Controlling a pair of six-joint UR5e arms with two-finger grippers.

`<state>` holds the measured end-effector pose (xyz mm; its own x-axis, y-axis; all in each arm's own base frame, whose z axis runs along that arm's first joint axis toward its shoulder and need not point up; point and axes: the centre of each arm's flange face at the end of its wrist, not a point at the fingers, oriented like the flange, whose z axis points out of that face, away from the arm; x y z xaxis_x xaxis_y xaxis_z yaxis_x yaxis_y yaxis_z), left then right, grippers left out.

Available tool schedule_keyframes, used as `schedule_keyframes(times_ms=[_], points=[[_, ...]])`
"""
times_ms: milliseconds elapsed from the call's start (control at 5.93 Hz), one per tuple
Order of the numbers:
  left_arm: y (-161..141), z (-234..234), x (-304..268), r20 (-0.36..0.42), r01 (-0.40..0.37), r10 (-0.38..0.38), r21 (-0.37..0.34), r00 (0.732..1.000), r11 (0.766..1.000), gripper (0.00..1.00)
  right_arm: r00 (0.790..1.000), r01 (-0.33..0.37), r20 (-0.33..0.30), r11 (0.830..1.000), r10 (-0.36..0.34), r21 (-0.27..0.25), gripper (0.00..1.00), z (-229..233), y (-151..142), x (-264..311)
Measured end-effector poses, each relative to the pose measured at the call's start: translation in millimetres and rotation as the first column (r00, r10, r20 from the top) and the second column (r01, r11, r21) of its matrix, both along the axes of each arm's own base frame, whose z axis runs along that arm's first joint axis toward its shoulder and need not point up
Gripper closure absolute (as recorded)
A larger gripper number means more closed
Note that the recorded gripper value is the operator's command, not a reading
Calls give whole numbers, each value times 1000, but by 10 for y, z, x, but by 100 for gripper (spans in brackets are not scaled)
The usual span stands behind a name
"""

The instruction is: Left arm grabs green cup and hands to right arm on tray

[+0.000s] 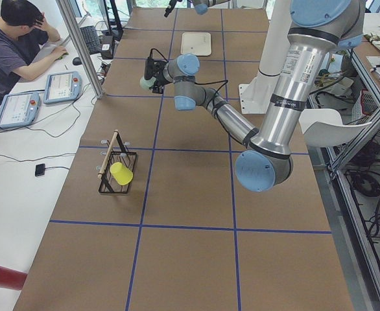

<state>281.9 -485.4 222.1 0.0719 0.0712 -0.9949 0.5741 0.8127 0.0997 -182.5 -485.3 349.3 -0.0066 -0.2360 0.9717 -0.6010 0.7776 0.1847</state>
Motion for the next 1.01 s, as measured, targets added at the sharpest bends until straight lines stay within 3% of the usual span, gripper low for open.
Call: schedule_keyframes(times_ms=[169,337,506,674,1012], points=[[155,-357,112,-90,-35,36,5,995,999,100,991,-8,133,999,1,53,4,-148,204,-372],[325,-658,109,-164,-63,66,25,984,998,100,968,7,250,993,-36,117,4,-272,423,-613],[485,-850,20,-221,-82,93,58,971,995,100,926,30,367,985,-91,169,4,-413,600,-724],[648,-953,-53,-268,-135,157,100,950,986,100,866,46,477,975,-147,217,5,-528,763,-776],[920,-967,-40,-256,-339,376,176,891,924,100,727,53,648,959,-227,277,7,-828,930,-831]])
